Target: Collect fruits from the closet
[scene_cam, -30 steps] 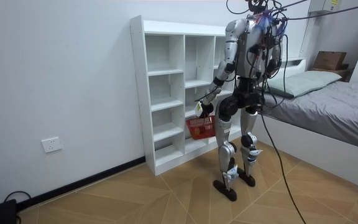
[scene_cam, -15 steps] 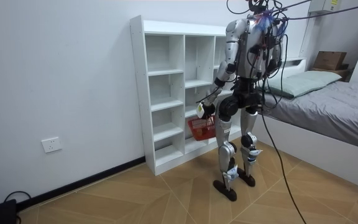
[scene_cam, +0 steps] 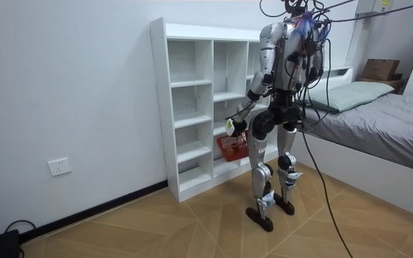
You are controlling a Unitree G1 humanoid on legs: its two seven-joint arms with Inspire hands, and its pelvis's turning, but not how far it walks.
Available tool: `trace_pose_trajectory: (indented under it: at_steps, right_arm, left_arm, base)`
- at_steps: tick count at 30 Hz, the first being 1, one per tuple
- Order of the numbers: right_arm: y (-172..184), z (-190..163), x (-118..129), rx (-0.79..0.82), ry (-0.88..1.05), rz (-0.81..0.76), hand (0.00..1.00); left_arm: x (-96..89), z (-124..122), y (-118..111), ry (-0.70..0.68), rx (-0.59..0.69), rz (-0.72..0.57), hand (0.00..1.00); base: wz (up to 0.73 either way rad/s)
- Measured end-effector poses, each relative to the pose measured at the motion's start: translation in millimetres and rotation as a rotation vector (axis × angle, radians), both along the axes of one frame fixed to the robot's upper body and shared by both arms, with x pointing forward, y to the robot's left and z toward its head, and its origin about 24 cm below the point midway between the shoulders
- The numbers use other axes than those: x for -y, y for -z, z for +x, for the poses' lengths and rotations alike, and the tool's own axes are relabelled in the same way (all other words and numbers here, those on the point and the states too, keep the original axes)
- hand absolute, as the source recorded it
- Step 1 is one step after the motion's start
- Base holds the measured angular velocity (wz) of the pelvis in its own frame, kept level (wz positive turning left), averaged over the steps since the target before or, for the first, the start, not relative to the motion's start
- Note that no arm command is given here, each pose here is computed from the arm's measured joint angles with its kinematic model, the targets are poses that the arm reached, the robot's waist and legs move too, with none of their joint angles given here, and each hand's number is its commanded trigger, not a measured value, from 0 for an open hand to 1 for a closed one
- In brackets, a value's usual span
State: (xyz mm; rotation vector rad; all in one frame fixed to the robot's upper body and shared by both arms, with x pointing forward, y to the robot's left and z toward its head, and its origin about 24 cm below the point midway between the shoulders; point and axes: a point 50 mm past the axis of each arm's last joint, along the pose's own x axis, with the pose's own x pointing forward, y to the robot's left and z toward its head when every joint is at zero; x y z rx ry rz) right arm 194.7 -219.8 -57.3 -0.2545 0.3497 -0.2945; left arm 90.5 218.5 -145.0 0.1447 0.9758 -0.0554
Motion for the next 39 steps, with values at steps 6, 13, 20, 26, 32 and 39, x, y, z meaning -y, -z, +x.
trace_pose_trajectory:
  at_steps: [6,13,20,26,32,39]
  right_arm:
    - [-4,6,10,0.012,0.017,-0.021,0.00]
    - [-8,16,26,0.011,0.045,-0.061,0.00]
    - [-3,28,39,-0.042,0.072,-0.089,0.00]
    - [-12,43,42,0.006,0.127,-0.047,0.00]
    - [-31,75,47,0.051,0.135,-0.066,0.00]
    - [-42,92,45,0.077,0.127,-0.064,0.00]
  left_arm:
    - [-3.4,1,-2,0.007,0.006,0.005,1.00]
    - [-8.4,-4,-3,-0.018,0.009,0.007,1.00]
    - [-12.9,-7,-4,-0.048,0.011,0.031,1.00]
    - [-14.4,5,-6,-0.050,0.038,0.034,1.00]
    - [-13.6,26,-8,-0.022,0.057,0.045,1.00]
    - [-7.4,48,-12,0.037,0.085,0.050,1.00]
  base:
    - [0.13]
    - [0.13]
    - [0.17]
    - [0.12]
    - [-0.02]
    - [0.02]
